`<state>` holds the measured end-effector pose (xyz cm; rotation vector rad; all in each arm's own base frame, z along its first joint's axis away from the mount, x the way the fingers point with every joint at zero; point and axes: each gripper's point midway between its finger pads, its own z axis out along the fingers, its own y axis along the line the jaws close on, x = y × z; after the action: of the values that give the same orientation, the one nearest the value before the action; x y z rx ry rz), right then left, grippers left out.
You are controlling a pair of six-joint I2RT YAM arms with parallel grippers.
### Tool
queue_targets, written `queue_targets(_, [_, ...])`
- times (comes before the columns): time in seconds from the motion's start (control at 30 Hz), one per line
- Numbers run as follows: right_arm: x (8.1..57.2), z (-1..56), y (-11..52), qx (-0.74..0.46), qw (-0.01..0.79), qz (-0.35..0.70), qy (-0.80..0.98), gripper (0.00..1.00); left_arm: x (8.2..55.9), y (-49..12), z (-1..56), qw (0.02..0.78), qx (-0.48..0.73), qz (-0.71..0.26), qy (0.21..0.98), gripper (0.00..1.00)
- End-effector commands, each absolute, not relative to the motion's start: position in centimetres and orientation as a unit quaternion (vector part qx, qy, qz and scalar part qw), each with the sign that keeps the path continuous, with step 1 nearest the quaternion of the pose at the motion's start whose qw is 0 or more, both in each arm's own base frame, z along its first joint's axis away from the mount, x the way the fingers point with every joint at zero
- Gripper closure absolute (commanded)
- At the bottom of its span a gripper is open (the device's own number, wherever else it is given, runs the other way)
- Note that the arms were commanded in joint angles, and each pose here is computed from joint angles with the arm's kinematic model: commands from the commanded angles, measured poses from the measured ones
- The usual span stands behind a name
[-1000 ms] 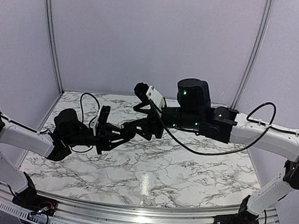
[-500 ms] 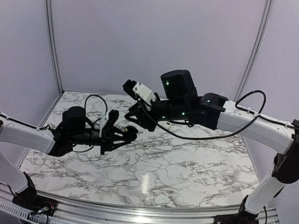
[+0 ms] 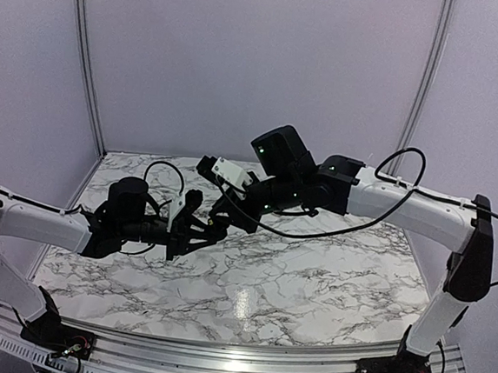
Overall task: Insert the wireless bluetooth earbuds into the charging case
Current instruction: Adjust the left earbud in the left side groove of the charging case.
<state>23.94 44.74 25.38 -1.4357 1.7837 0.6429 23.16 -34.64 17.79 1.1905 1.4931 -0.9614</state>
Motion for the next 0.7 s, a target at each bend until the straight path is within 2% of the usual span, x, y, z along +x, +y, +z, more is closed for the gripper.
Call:
queue_targets(0.0, [24.1,26.3,45.3,-0.558,0.372,0.266,0.692,0.8,23.3,-35.1,19.4,0.495,0.495,-0.393,0.597,1.0])
queue_targets(0.67, [24.2,25.0,45.6,-0.56,0.356,0.264,0.699,0.85,23.2,-35.1,20.3,0.503,0.488,-0.396,0.593,1.0])
